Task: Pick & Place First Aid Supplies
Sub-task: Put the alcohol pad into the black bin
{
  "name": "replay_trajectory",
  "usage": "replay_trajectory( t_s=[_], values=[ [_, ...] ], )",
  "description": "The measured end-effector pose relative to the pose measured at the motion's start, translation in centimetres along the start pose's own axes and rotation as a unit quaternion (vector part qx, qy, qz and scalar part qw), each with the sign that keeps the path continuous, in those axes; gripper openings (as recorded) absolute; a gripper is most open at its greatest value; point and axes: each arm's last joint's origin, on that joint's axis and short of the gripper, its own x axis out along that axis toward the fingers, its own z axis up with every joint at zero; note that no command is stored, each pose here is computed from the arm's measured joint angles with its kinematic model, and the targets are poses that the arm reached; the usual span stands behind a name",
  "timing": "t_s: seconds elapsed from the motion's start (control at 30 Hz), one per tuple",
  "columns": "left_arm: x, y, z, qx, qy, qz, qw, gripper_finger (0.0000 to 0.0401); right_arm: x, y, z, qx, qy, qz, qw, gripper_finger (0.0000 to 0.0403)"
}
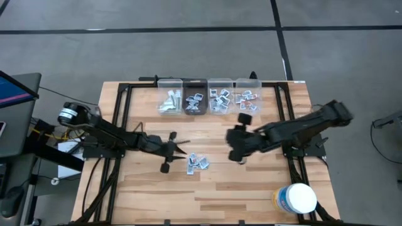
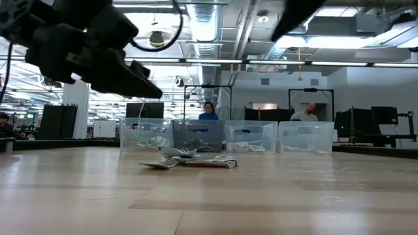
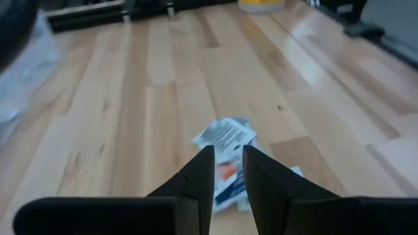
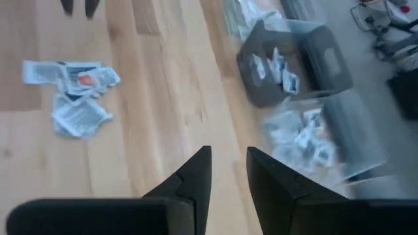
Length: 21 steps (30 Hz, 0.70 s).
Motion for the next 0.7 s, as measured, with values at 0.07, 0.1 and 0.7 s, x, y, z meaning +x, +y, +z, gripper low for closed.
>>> replay_trajectory(
  t_s=[0.07,0.1,0.7],
  values=[
    [1.1,-0.8,0.4,0.029,0.009,-0.002,1.0,0.0081,-0.7,-0.2,-2.1,0.037,-0.028,0.016,0.999,0.0091],
    [1.7,-1.1,0.4,0.043,0.014,0.002,0.999,0.0081,-0.9,-0.4,-3.3,0.051,-0.035,0.022,0.998,0.0091],
    [4.6,-3.8,-2.0,0.122,0.1,0.022,0.987,0.0081,-1.0,0.0,-8.8,0.098,-0.063,0.057,0.992,0.0091]
  ],
)
